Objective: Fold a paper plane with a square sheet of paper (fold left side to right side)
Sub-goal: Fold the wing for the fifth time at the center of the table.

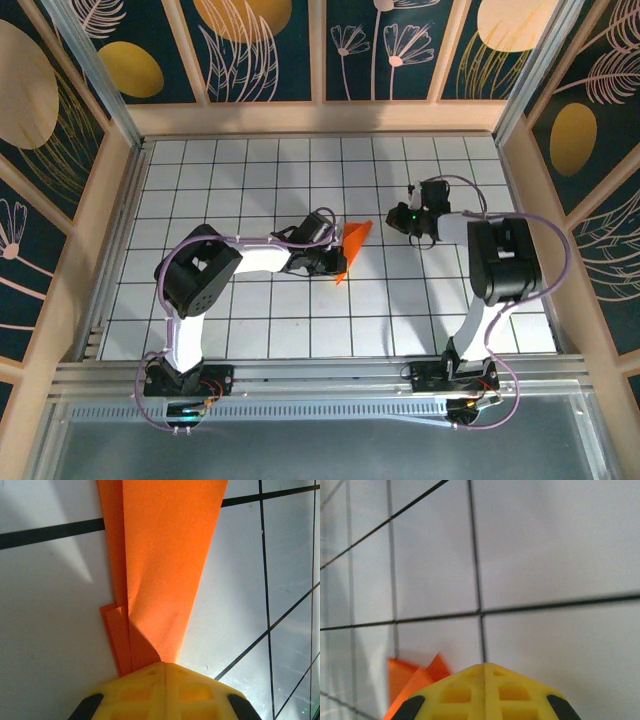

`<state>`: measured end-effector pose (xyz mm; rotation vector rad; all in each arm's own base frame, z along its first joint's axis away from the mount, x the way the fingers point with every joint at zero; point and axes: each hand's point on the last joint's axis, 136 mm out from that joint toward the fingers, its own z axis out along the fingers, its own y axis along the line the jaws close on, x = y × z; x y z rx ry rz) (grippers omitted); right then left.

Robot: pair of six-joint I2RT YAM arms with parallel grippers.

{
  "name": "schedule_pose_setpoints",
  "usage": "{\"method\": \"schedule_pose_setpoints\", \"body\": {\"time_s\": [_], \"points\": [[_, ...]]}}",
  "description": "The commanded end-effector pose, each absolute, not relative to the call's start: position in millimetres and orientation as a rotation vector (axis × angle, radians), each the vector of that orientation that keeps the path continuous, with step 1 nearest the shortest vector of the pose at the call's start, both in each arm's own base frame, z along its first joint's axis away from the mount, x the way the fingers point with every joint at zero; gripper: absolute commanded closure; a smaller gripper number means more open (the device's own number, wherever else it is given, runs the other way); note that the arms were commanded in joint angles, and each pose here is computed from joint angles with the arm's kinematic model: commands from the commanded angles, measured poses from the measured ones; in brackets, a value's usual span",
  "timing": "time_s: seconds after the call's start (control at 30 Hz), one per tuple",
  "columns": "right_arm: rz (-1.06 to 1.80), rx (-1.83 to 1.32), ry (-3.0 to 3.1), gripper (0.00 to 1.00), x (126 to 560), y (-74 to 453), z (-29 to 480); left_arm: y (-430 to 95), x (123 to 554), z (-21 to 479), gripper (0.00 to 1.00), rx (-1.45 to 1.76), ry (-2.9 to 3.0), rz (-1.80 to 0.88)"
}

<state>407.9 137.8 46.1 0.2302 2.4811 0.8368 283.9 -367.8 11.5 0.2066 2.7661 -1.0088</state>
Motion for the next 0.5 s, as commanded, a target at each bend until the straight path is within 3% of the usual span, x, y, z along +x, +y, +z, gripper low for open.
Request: {"method": "schedule_pose_setpoints", "body": {"time_s": [0.0,0.17,0.47], "points": [[0.967,0.213,2.500,1.00,371.4,171.0,55.7,-308.8,255.0,-48.4,1.00,0.102,3.002,-0.664],[1.066,0.193,2.524,1.00,335.6,209.3,55.3,-308.4,255.3,-49.0,1.00,0.104,3.002,-0.658],[1.164,0.135,2.548,1.00,330.9,247.7,49.5,-308.6,256.3,-48.0,1.00,0.103,2.998,-0.657]]}}
